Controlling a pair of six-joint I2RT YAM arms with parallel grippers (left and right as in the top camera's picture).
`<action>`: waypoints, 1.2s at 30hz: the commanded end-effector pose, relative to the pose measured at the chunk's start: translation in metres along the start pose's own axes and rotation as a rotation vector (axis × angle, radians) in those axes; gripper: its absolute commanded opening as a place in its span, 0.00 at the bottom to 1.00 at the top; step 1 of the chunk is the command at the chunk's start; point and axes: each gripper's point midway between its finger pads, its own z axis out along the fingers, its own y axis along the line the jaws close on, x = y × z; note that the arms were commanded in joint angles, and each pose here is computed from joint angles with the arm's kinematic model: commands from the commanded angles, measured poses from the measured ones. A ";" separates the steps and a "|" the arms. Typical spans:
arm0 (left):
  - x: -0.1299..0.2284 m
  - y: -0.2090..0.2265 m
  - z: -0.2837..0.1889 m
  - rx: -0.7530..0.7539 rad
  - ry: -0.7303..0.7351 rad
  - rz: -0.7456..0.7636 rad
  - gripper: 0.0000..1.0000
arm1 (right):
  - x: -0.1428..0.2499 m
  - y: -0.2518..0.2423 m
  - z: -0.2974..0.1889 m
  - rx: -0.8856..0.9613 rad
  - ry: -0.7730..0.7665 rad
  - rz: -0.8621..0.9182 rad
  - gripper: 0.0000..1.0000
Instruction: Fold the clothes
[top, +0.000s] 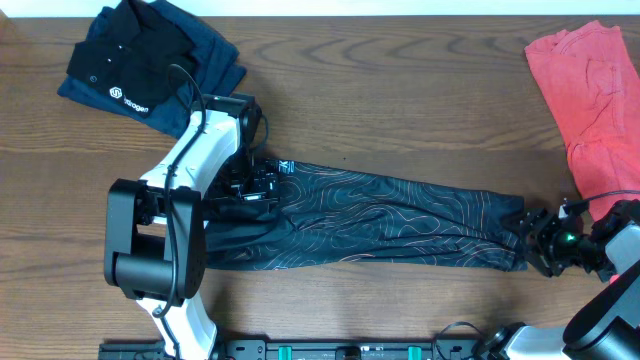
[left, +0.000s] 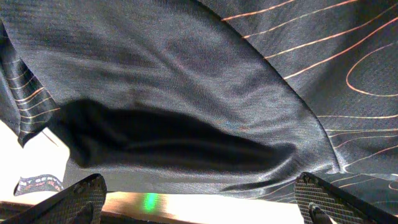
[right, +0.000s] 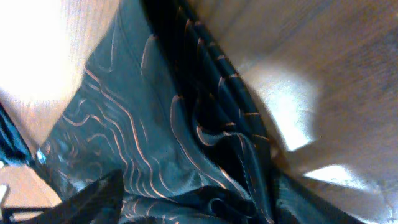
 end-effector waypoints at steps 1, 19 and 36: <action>0.002 0.002 -0.002 0.000 0.000 -0.002 0.98 | 0.021 -0.032 0.014 0.131 0.073 0.064 0.60; 0.002 0.002 -0.002 0.000 0.000 -0.002 0.98 | -0.024 -0.037 -0.021 0.283 -0.041 0.157 0.01; 0.000 0.001 -0.002 0.003 -0.009 -0.002 0.98 | -0.046 0.005 -0.084 0.395 -0.134 0.087 0.01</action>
